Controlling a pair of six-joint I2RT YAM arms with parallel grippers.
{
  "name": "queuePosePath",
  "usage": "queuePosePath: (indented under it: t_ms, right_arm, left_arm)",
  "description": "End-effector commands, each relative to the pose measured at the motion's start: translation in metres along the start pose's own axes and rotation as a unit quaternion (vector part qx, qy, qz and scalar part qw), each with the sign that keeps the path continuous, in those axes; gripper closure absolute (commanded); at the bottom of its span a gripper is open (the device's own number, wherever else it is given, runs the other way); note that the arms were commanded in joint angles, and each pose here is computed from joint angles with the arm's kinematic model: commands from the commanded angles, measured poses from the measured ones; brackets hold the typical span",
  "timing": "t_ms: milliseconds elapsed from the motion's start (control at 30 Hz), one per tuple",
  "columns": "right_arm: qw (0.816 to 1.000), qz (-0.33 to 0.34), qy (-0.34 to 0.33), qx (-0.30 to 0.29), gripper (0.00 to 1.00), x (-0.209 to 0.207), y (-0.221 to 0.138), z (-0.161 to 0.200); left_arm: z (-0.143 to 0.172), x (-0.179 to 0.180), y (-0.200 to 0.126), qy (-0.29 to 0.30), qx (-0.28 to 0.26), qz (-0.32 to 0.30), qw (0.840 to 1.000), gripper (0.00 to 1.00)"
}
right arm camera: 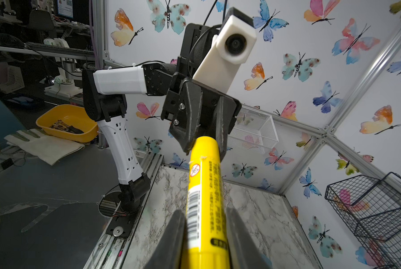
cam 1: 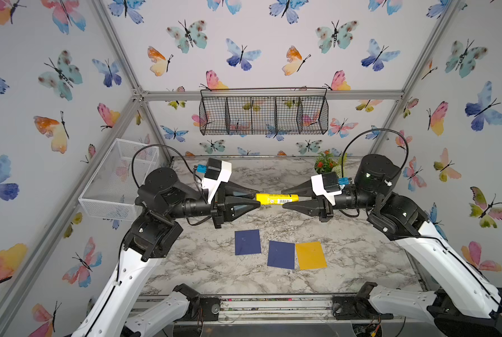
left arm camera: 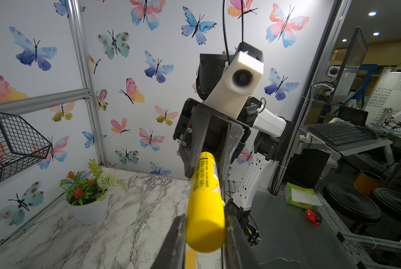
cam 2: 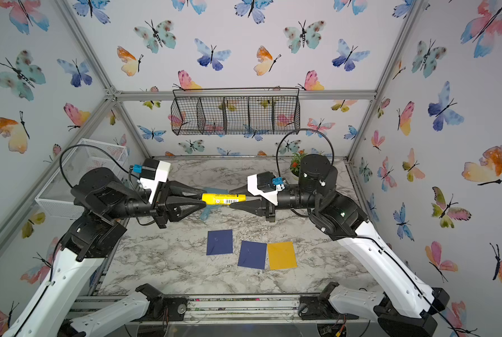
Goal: Seal the envelope with a glue stick
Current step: Close the lid of the glue stick, then place the glue stick at the center of the board.
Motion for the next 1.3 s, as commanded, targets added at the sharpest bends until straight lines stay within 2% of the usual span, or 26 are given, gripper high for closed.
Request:
queuePosePath:
  t_ms: [0,133,300,433,600,733,867,1067,1267]
  right_arm:
    - [1.0,-0.014,0.006,-0.008,0.99,-0.005,0.014,0.006]
    - [1.0,0.007,0.001,-0.006,0.99,-0.004,0.011,0.006]
    - [0.998,0.067,-0.006,-0.002,0.99,-0.005,0.001,0.007]
    - [0.992,0.122,0.004,0.007,0.99,-0.005,-0.006,0.016]
    - [0.983,0.18,0.036,0.024,0.99,-0.007,-0.01,0.045]
    - [0.961,0.257,0.09,0.053,0.99,-0.018,-0.008,0.085]
    - [0.918,0.352,0.168,0.074,0.98,-0.028,-0.006,0.145]
    - [0.882,0.402,0.214,0.121,0.99,-0.026,0.0,0.228]
    - [0.859,0.419,0.244,0.164,0.99,-0.022,0.008,0.296]
  left_arm:
    - [0.008,0.001,0.013,-0.012,0.007,0.031,0.999,0.93]
    - [0.007,-0.001,0.007,0.009,0.011,-0.01,1.0,0.91]
    - [0.004,-0.002,-0.007,0.037,0.028,-0.11,0.993,0.68]
    - [0.004,-0.005,-0.021,0.057,0.039,-0.182,0.981,0.51]
    - [0.01,-0.006,-0.037,0.072,0.042,-0.264,0.961,0.41]
    - [0.021,-0.003,-0.044,0.073,0.037,-0.312,0.947,0.39]
    - [0.034,0.004,-0.048,0.065,0.037,-0.352,0.933,0.39]
    - [0.061,0.018,-0.043,0.032,0.036,-0.372,0.927,0.39]
    - [0.086,0.032,-0.034,-0.003,0.042,-0.374,0.926,0.4]
Point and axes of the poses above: each gripper's point midway between its finger pads, its own y axis out along the fingers, its own x axis along the line the jaws close on, z = x × y, the point moved 9 cm from there along -y, back along the fingers, and after that the axes turned 6 degrees about y, right-handed, at the moved point
